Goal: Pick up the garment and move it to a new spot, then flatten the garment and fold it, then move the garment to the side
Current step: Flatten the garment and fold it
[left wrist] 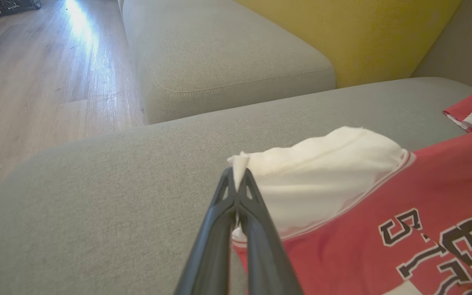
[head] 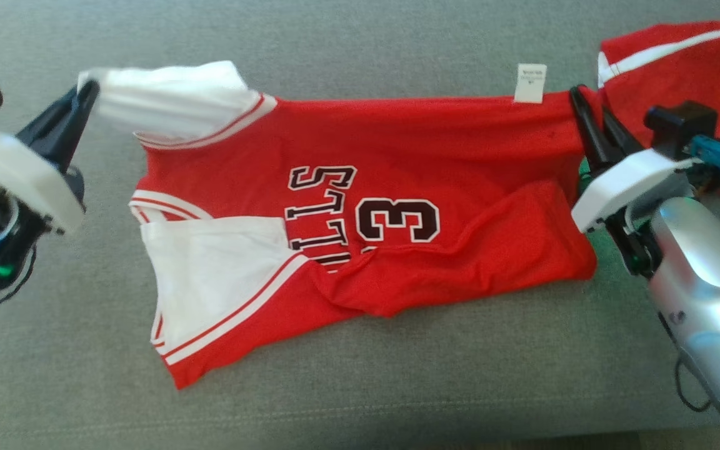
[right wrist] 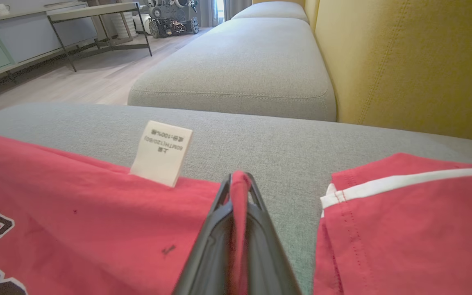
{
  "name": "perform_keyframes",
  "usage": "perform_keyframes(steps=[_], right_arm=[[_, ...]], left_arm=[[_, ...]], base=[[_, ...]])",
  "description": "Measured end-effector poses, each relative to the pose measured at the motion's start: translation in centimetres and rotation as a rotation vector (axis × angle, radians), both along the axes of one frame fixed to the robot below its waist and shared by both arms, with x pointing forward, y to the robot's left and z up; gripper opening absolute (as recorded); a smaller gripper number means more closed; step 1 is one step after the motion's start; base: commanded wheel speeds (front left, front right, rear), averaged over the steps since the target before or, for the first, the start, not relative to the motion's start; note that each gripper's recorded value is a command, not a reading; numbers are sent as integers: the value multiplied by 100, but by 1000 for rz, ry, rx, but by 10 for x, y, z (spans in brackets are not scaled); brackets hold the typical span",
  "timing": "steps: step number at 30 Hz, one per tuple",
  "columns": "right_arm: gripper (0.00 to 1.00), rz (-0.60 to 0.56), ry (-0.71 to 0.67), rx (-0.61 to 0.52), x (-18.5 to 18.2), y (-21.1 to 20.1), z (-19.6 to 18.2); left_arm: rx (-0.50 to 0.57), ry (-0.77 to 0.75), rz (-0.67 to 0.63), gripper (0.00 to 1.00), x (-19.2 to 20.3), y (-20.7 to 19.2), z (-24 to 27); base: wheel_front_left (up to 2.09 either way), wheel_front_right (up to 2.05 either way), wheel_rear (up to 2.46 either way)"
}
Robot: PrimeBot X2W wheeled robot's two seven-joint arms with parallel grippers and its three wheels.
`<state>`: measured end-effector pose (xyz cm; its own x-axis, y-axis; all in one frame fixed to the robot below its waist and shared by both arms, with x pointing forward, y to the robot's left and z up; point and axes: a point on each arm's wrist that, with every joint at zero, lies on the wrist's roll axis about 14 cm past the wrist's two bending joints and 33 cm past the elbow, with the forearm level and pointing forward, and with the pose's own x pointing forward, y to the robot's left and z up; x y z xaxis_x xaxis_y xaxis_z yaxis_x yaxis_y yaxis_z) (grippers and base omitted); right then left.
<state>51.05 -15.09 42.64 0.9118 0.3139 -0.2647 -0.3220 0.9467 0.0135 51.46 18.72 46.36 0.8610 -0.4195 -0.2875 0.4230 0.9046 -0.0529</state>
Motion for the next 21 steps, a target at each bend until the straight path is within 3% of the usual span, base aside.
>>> perform_keyframes(steps=[5, 12, 21], right_arm=[[0, 33, 9, -9, -6, 3, 5], [0, 74, 124, -22, -32, 3, -11], [0, 83, 222, -34, -47, -10, -16]], left_arm=[[14, 5, -3, 0, -25, 12, 3], [64, 88, -48, 0, -72, 21, -14], [73, 223, -117, 0, -112, 12, -36]], base=[[0, 0, 0], [0, 0, 0], [0, 0, 0]])
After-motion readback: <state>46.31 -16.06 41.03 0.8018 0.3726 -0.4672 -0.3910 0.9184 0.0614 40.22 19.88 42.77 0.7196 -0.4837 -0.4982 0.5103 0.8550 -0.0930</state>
